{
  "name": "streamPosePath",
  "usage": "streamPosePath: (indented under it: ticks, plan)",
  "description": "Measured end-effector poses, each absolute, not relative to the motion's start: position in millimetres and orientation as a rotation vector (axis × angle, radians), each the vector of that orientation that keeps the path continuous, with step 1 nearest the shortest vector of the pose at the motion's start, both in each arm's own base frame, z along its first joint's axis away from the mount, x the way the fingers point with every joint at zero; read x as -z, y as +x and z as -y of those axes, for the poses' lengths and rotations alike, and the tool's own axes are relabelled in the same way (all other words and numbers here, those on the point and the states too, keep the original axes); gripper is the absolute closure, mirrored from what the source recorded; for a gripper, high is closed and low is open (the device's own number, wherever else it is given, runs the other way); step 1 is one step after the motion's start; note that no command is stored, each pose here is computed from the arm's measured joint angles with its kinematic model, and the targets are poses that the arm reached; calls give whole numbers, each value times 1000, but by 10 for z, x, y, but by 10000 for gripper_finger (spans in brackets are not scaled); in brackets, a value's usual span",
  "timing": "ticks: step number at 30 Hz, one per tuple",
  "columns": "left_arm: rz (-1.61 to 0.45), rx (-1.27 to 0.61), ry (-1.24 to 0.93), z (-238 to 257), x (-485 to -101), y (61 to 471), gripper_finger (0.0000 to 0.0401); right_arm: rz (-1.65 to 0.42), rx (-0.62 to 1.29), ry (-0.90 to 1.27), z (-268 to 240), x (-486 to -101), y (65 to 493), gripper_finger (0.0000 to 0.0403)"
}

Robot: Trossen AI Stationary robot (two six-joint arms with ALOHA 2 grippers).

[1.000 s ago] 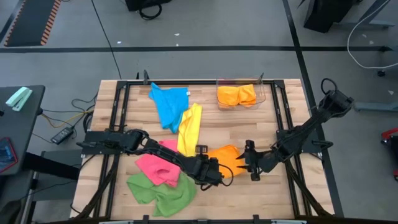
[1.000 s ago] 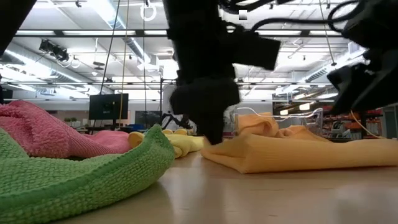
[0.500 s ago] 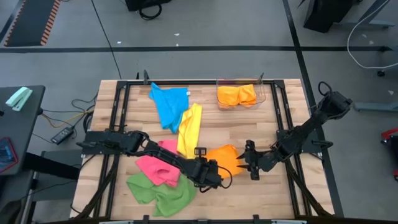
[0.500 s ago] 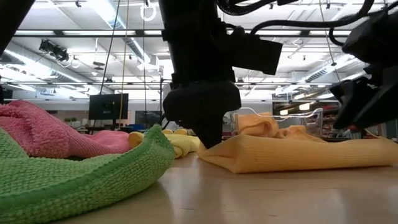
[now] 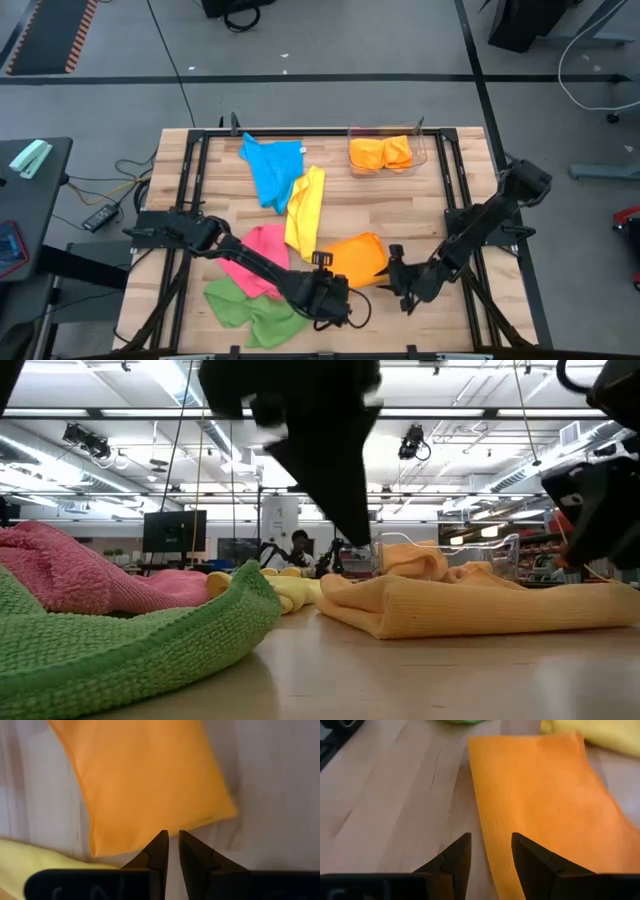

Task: Fold microfiber towels
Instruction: Fold the orange microfiber cloth

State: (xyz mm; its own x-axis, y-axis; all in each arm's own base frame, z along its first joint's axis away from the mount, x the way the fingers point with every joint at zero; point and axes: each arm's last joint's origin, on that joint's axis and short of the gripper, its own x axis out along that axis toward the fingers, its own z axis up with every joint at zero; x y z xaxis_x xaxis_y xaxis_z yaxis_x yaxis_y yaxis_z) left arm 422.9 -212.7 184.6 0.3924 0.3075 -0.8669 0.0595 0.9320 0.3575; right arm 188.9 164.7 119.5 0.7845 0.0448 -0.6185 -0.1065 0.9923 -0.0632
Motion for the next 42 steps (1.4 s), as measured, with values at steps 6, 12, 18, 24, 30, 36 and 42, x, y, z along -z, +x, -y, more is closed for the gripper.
streamPosePath:
  ticks: [6,12,18,24,30,36,42]
  plan:
    - [-1111,-128,343,2285,-2060,4211,354,-588,52,-101,-1782,-1280,2244,266]
    - [-1050,-104,294,2458,-2234,4172,357,-597,211,93,-1641,-1315,2590,274]
    - [-1091,-29,199,2601,-2252,4089,354,-764,291,143,-1408,-1113,2688,274]
    - [-1091,-3,196,2695,-2259,4032,363,-840,210,48,-1305,-1010,2760,274]
    - [-1057,25,196,2752,-2371,4020,372,-918,-182,-214,-1295,-1013,2805,274]
    - [-1044,33,204,2727,-2419,4048,376,-902,-462,-392,-1339,-1070,2777,274]
    - [-1050,30,214,2685,-2416,4070,372,-862,-435,-354,-1416,-1476,2692,274]
